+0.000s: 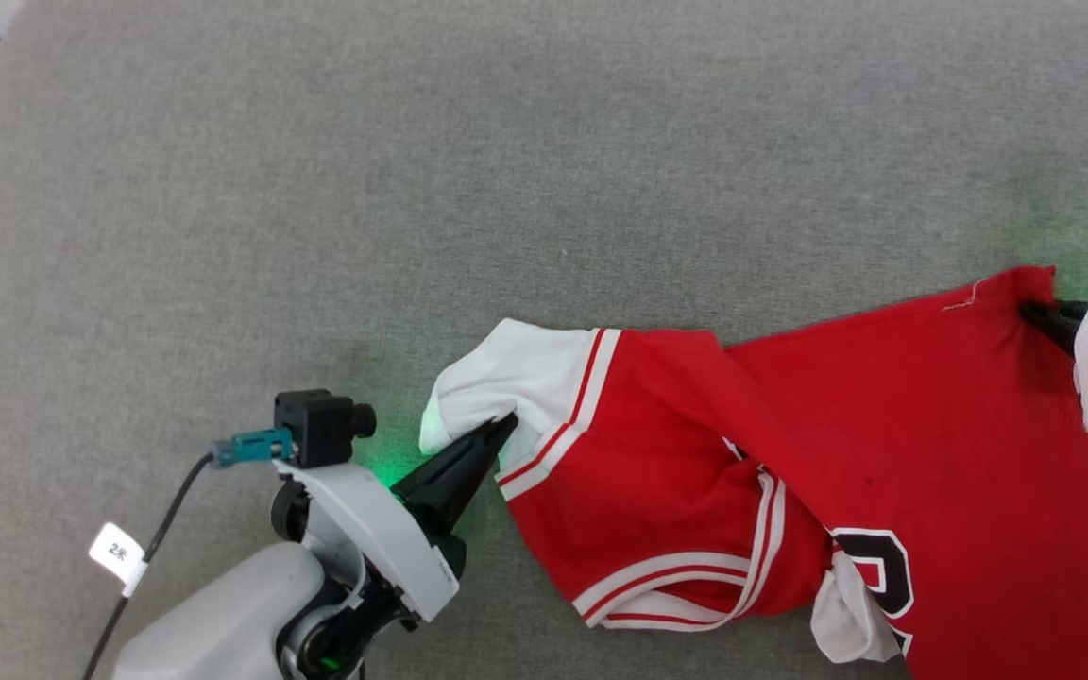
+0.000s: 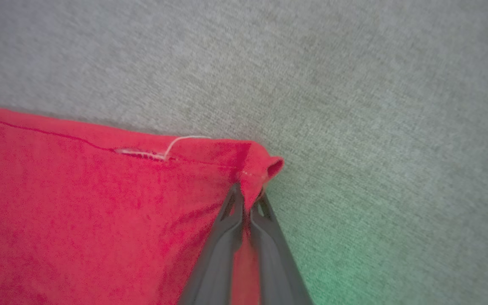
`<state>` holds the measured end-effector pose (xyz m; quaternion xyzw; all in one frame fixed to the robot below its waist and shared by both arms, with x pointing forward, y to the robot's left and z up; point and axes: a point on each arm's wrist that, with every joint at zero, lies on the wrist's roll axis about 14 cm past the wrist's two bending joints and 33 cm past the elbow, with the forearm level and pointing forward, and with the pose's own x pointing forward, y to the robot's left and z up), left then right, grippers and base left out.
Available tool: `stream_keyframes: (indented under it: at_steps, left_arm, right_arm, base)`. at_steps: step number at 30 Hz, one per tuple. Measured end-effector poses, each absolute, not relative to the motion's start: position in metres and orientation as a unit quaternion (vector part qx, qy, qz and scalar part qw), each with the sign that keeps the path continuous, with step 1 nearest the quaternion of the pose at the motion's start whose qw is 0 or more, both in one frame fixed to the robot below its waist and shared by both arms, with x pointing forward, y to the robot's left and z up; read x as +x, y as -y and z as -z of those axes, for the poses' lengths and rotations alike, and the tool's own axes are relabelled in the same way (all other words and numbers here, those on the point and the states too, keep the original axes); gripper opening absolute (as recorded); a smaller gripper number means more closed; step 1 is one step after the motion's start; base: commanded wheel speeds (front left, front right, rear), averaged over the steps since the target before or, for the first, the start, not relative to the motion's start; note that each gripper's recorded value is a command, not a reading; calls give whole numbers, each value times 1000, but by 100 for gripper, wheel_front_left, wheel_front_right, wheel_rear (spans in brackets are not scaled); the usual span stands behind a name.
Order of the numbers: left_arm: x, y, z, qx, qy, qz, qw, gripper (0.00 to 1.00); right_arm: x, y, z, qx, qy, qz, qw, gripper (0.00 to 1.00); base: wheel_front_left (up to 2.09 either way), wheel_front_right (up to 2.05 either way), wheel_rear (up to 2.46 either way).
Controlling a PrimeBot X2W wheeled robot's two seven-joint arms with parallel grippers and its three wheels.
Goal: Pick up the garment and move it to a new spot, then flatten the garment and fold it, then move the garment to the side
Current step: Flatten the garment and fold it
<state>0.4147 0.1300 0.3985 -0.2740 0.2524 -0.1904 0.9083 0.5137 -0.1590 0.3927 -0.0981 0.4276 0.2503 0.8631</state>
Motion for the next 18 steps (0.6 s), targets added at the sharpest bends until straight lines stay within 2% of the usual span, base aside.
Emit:
stream_keyframes:
  at_steps: [4,8,13,18]
  left_arm:
    - [426,-130,-411,-267,-235,197,913,0]
    - [472,-135,-456,-259,-170,205,928,0]
    - [547,-143,-547,-256,-52,204,943,0]
    - [617,-182,-640,-277,59,136,949,0]
  right_arm:
    - [525,154,-410,-60,-389,-246,886,0]
    - [560,162,-455,-36,-314,-218,923,0]
    - [613,186,-531,-3,-198,-159,967,0]
    - [664,212,-625,26,-60,-96,993,0]
  base:
    - [0,0,0]
    - [0,0,0]
    - [0,0,0]
    - [0,0,0]
